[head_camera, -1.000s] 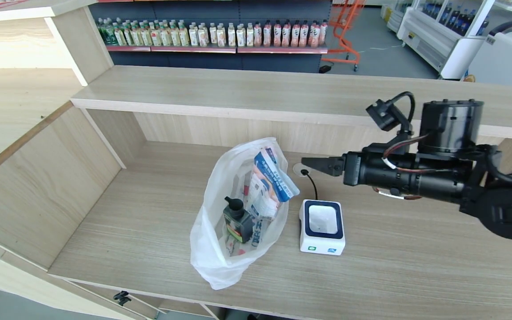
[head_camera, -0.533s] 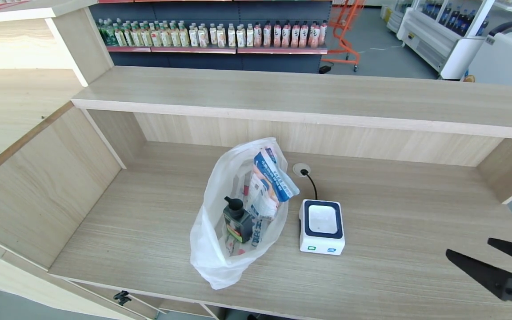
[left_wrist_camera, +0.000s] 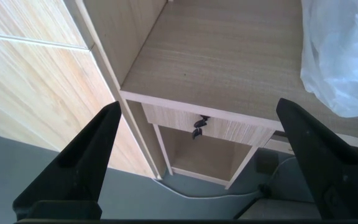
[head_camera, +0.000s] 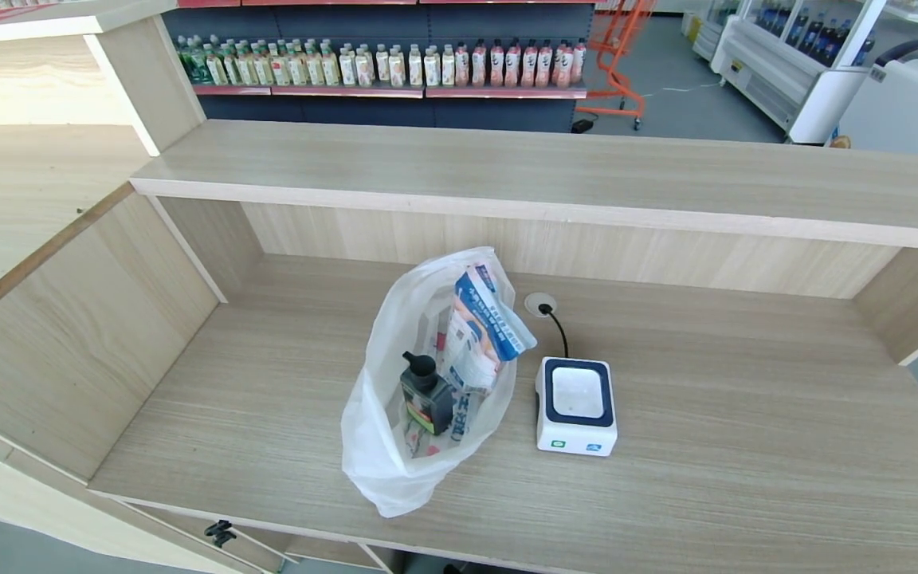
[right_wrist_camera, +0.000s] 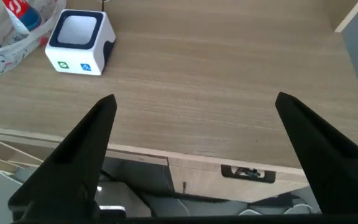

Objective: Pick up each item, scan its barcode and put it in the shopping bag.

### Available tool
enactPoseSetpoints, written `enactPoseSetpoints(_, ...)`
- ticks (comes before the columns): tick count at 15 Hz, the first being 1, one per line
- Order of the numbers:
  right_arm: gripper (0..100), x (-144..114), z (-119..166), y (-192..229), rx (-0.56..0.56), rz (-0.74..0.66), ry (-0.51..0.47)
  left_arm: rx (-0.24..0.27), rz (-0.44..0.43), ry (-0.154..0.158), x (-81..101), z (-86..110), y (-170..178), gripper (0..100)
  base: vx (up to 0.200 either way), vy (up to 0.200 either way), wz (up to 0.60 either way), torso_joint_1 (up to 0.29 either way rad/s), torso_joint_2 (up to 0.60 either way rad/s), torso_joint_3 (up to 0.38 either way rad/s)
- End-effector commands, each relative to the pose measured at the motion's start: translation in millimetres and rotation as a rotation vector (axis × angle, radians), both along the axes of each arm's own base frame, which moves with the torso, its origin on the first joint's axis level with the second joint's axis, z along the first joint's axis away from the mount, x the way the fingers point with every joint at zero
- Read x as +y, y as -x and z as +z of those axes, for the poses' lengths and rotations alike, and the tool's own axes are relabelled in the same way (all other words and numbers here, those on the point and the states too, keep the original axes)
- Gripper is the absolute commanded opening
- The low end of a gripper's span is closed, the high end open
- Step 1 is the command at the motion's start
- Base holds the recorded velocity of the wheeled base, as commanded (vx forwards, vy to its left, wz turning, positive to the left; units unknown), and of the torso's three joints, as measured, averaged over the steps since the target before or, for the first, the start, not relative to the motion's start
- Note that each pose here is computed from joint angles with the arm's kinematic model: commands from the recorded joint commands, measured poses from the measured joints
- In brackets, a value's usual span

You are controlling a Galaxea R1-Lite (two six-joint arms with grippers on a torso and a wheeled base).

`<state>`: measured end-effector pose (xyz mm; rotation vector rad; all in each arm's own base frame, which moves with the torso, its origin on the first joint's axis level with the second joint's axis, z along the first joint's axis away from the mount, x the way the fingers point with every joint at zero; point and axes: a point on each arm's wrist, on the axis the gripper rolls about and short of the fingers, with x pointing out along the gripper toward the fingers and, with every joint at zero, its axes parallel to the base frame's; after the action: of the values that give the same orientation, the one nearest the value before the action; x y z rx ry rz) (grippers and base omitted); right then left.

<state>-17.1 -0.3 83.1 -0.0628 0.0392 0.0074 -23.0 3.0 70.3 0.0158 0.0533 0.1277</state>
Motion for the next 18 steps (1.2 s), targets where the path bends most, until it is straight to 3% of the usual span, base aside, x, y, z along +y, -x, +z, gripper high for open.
enactPoseSetpoints(1, 100, 0.0, -6.4, 5.7, -0.052, -0.013, -0.015, 0.000, 0.001, 0.000, 0.0, 0.0, 0.0, 100, 0.000, 0.000, 0.00, 0.000, 0.00, 0.000)
enactPoseSetpoints(4, 100, -0.1, -7.0, 5.7, -0.046, -0.018, -0.047, 0.000, 0.001, 0.000, 0.0, 0.0, 0.0, 100, 0.000, 0.000, 0.00, 0.000, 0.00, 0.000)
enactPoseSetpoints(5, 0, -0.1, -7.2, 5.7, -0.044, -0.018, -0.043, 0.000, 0.001, 0.000, 0.0, 0.0, 0.0, 100, 0.000, 0.000, 0.00, 0.000, 0.00, 0.000)
enactPoseSetpoints(14, 0, -0.1, -7.2, 5.7, -0.044, -0.016, -0.043, 0.000, 0.001, -0.001, 0.0, 0.0, 0.0, 100, 0.000, 0.000, 0.00, 0.000, 0.00, 0.000)
enactPoseSetpoints(18, 0, -0.1, -7.2, 5.7, -0.044, -0.016, -0.043, 0.000, 0.001, 0.000, 0.0, 0.0, 0.0, 100, 0.150, 0.000, 0.00, 0.001, -0.01, 0.003)
